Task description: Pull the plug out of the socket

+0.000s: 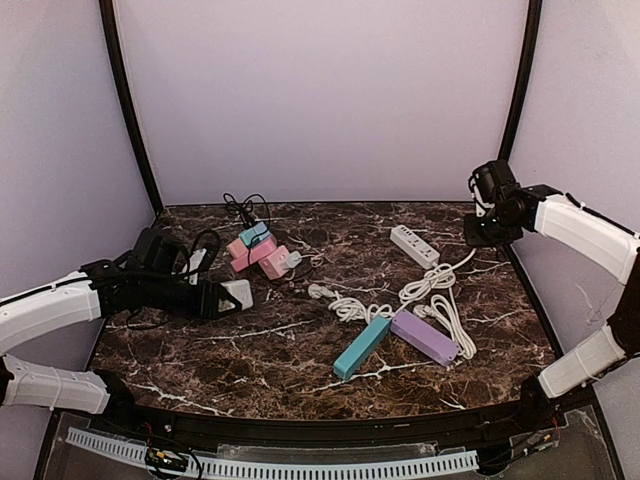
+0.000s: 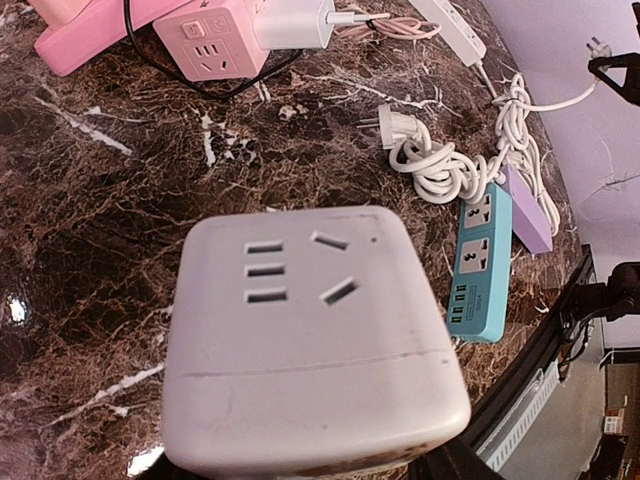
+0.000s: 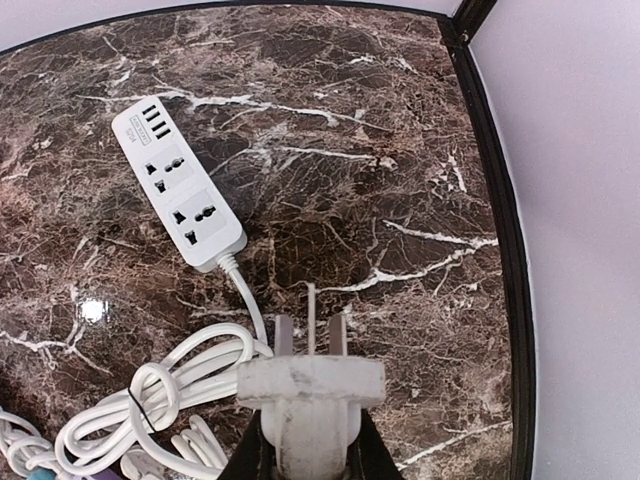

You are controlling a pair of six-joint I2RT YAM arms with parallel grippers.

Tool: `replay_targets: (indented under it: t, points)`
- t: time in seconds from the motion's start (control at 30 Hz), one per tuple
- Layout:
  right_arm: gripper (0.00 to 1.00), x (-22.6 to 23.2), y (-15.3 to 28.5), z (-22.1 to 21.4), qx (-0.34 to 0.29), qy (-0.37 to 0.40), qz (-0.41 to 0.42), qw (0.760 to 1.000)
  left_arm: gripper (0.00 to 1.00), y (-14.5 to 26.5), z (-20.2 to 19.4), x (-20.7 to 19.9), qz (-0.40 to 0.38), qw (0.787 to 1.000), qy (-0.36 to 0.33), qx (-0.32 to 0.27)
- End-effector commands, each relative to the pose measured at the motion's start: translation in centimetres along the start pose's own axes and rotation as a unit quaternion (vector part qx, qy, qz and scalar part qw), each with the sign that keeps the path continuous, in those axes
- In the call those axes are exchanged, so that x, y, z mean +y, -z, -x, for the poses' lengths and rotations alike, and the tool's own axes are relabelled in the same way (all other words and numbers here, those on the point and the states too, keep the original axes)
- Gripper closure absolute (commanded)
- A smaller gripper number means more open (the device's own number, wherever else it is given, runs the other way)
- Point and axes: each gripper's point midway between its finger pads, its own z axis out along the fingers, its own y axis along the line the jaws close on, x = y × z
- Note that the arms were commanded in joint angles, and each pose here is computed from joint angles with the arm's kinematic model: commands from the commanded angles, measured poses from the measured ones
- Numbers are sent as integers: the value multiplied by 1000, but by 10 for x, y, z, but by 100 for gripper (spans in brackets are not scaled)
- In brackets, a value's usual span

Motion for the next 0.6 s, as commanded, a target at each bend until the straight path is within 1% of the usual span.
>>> replay_targets:
  t: [0.0, 0.17, 0.2, 0.23, 0.33, 0.37, 0.47, 0.5, 0.57]
  points:
    - [100, -3, -12, -4, 4, -12, 6, 1000, 100, 2, 8, -3, -12, 1000, -2, -18]
    - [100, 35, -18, -28, 31, -42, 114, 992, 99, -3, 5, 15, 9, 999, 28, -18]
    - [99, 38, -20, -35, 38, -46, 125, 990, 99, -2, 6, 19, 13, 999, 36, -21]
    - [94, 41, -22, -41, 43, -50, 133, 989, 99, -3, 5, 24, 18, 999, 41, -22]
    - [78, 47, -27, -59, 63, -57, 150, 985, 99, -4, 6, 39, 27, 997, 68, -27]
    - [71, 48, -27, -63, 68, -58, 155, 984, 99, -6, 2, 42, 25, 997, 75, -23]
    - [39, 47, -25, -69, 70, -61, 156, 983, 99, -7, 3, 53, 25, 994, 99, -26]
    - [33, 45, -24, -71, 68, -61, 154, 984, 99, -8, 1, 55, 26, 994, 103, -24]
    - [24, 42, -20, -71, 63, -65, 150, 985, 99, -8, 1, 63, 29, 993, 115, -27]
